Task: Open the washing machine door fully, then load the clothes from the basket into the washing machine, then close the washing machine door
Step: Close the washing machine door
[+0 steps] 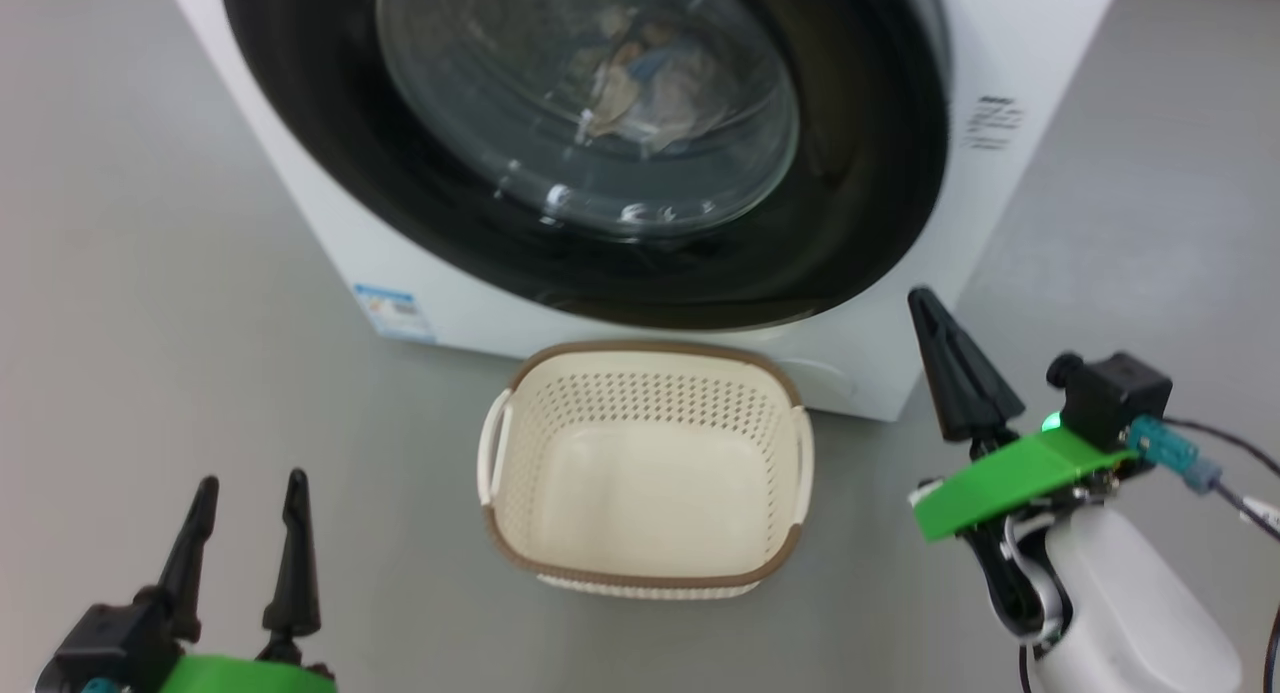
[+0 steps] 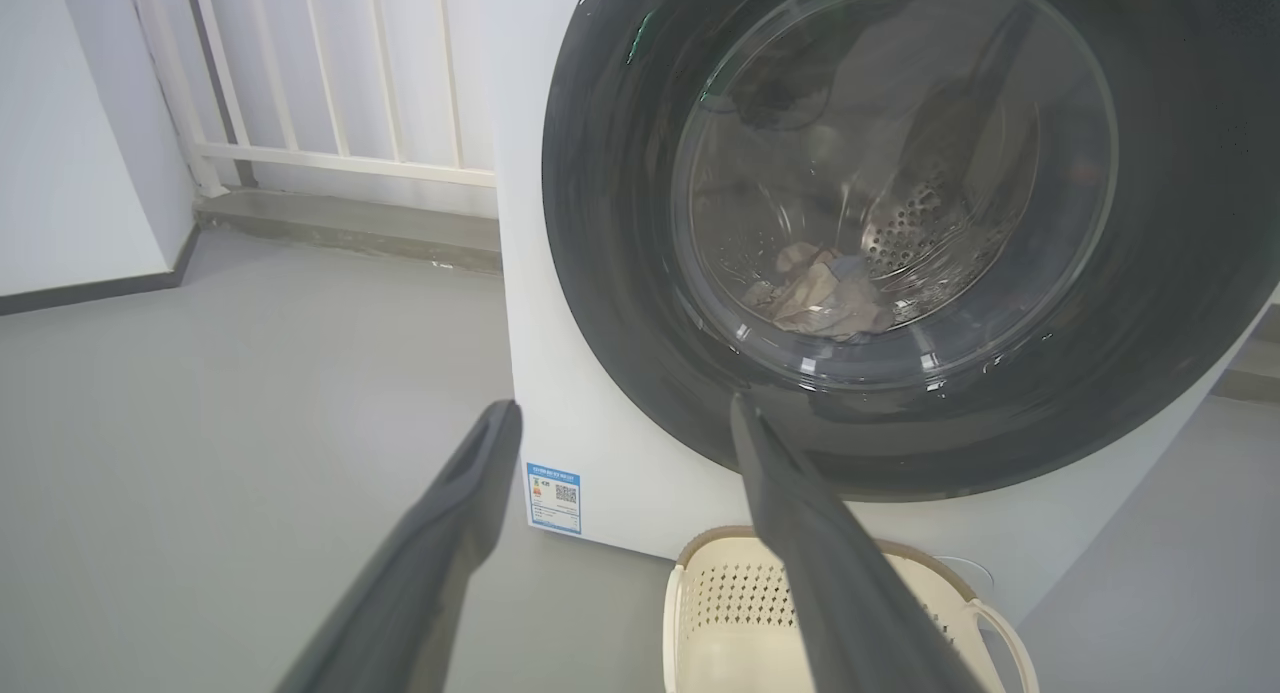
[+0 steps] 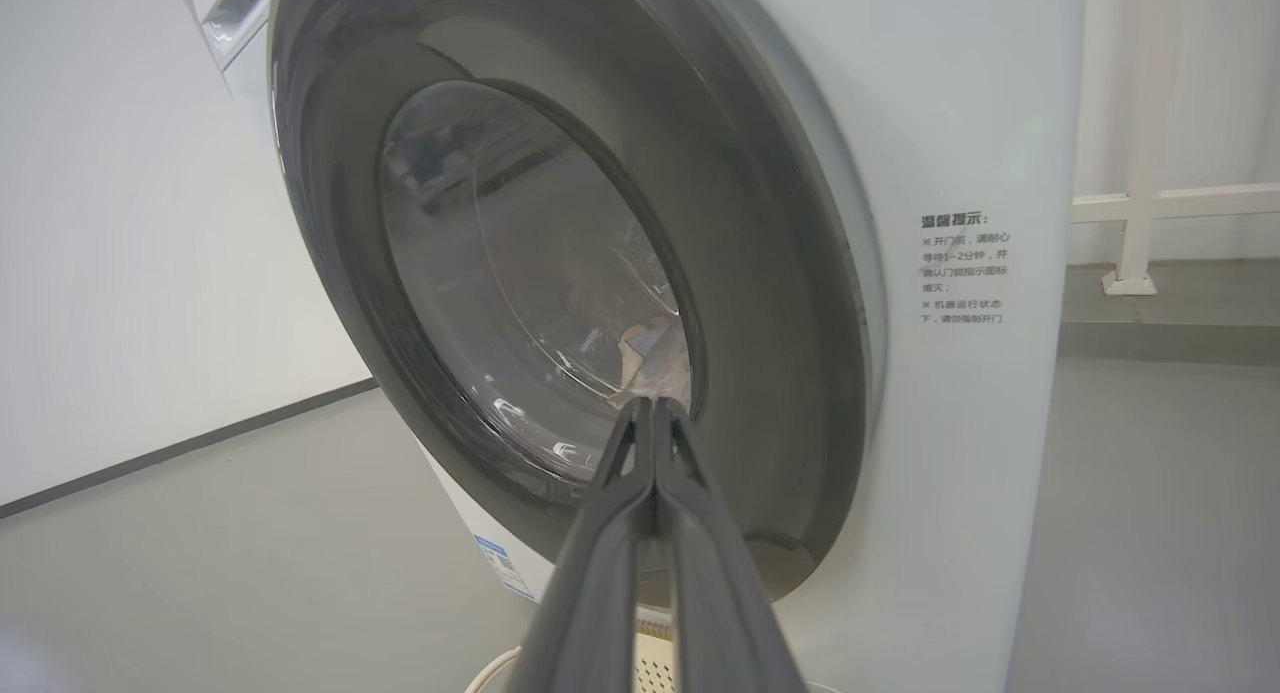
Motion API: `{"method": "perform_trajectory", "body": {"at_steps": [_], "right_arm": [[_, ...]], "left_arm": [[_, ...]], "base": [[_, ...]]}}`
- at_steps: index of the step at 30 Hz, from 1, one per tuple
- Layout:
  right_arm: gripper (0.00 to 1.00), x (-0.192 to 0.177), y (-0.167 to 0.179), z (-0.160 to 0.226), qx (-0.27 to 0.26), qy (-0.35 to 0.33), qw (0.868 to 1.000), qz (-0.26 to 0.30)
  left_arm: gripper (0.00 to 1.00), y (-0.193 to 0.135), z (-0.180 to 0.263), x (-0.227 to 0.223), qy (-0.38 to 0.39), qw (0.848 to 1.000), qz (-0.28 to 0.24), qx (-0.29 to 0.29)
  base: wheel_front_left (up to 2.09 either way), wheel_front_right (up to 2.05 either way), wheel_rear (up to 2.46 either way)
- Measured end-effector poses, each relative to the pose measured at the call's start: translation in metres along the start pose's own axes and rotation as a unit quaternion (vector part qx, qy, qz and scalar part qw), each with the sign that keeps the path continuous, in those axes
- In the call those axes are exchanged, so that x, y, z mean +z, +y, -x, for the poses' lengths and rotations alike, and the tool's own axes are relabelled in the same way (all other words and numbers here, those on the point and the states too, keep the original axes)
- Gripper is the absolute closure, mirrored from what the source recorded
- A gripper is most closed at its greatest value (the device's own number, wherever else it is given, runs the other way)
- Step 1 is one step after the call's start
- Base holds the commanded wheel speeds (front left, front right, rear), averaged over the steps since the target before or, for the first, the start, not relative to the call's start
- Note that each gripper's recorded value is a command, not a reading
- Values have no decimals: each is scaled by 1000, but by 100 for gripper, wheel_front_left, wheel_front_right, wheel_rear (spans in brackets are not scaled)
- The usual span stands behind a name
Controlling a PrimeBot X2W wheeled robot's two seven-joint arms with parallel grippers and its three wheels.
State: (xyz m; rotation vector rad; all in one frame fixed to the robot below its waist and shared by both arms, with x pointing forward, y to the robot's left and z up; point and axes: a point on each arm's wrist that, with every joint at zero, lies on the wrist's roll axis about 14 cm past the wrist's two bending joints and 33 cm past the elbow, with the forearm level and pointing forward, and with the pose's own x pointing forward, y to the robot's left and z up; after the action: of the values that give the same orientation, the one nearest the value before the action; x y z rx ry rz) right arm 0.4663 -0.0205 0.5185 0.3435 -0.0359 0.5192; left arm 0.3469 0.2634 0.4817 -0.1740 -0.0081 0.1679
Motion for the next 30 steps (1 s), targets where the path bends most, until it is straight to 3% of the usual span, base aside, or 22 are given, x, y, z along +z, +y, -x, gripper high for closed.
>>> {"method": "perform_trajectory", "body": {"at_steps": [3,4,6,8,9,30], "right_arm": [[100,1,-7,19,-17,2,1000,2],[91,2,-9,26,-23,2,1000,2],[57,5,-15,39,-35,1,999,7],[6,8,-23,52,-49,-1,999,13],[0,8,-23,52,-49,-1,999,13],[0,36,-94,165,-204,-32,978,35]], "left_arm": [[0,-1,2,-2,4,1000,-4,-8],[0,-3,3,-3,5,1000,-3,-12],[0,-7,4,-5,8,1000,-2,-18],[0,-11,5,-8,12,1000,-1,-25],[0,-11,5,-8,12,1000,-1,-25],[0,-74,-22,-13,19,992,-4,-122]], "base": [[0,0,0],[0,0,0],[0,0,0],[0,0,0],[0,0,0],[0,0,0]]}}
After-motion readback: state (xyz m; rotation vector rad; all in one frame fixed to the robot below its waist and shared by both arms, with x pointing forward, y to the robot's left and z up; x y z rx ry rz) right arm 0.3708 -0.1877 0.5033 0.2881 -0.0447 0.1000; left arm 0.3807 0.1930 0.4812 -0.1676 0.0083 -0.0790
